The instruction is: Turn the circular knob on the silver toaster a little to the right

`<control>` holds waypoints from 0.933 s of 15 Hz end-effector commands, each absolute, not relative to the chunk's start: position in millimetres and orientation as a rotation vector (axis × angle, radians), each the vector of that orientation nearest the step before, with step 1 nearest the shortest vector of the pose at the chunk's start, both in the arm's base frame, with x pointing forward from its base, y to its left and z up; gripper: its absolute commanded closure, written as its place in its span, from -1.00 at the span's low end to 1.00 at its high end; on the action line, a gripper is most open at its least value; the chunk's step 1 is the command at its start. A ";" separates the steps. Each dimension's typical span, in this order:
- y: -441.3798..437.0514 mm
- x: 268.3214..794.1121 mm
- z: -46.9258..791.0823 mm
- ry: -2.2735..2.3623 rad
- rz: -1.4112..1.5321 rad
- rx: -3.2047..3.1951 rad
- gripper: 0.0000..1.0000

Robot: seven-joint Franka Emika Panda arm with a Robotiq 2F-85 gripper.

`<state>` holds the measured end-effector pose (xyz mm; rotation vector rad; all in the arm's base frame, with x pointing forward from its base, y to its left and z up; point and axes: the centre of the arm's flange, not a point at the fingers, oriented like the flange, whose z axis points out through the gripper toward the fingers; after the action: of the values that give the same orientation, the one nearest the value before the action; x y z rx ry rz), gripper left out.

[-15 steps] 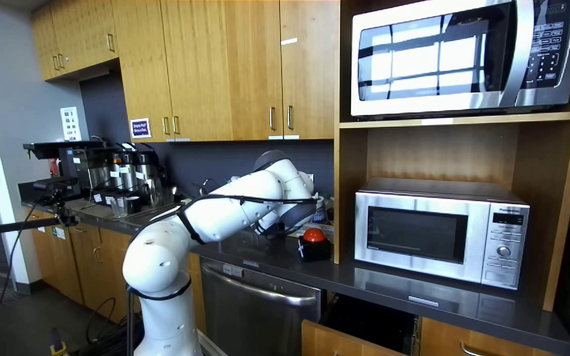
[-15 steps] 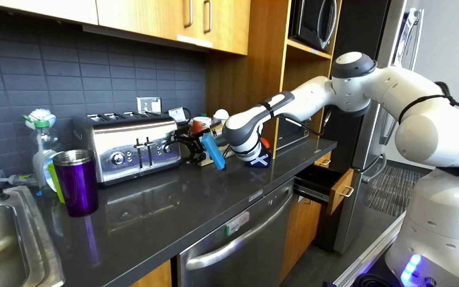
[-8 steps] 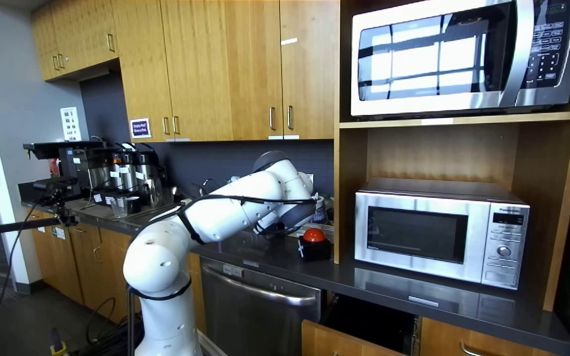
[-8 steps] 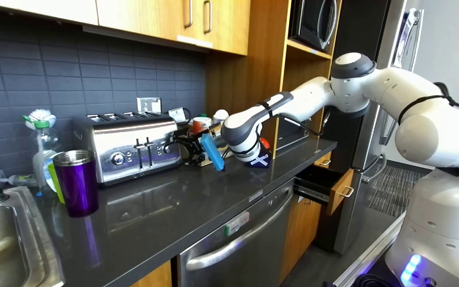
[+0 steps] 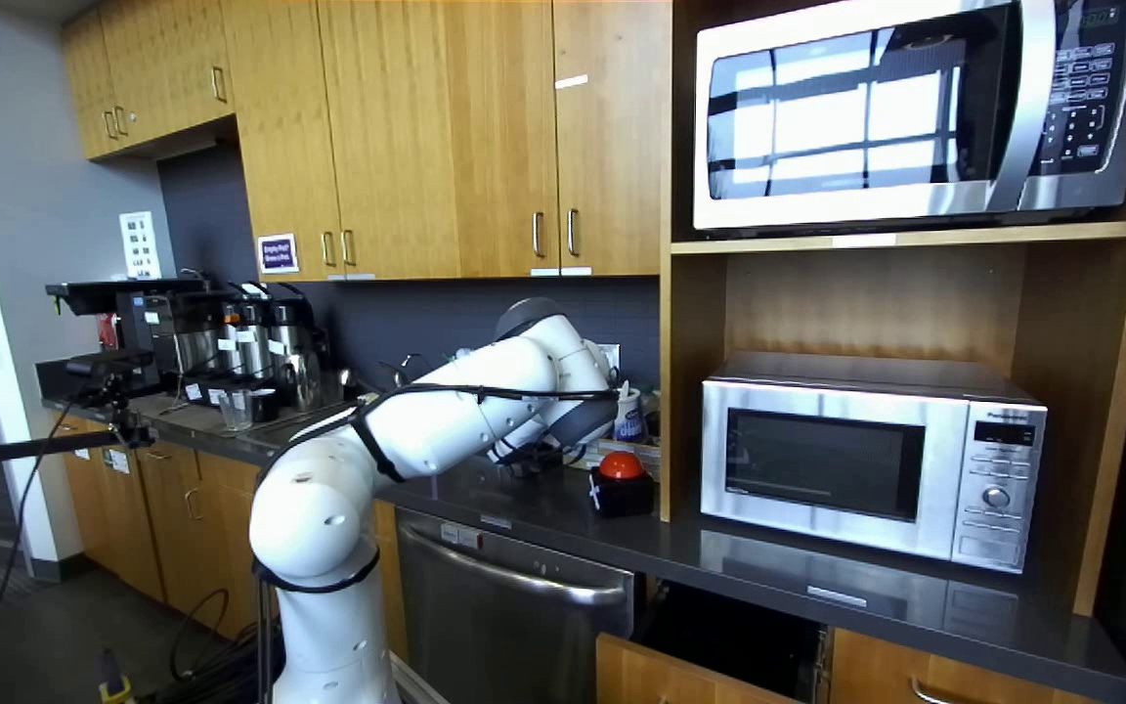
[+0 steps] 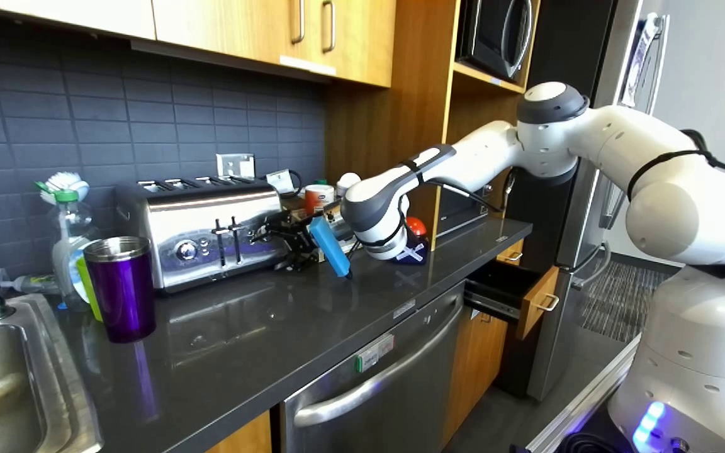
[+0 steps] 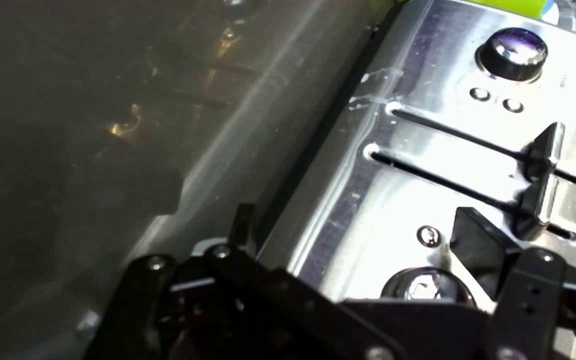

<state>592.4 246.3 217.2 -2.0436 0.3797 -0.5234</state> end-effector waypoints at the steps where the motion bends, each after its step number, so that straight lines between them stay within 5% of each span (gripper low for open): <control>1: 254.3 546.9 215.4 0.380 -0.555 -2.056 -1.00; 14: 261.2 541.8 231.2 0.320 -0.535 -2.068 -1.00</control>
<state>578.2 254.1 224.8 -2.0632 0.3296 -0.5177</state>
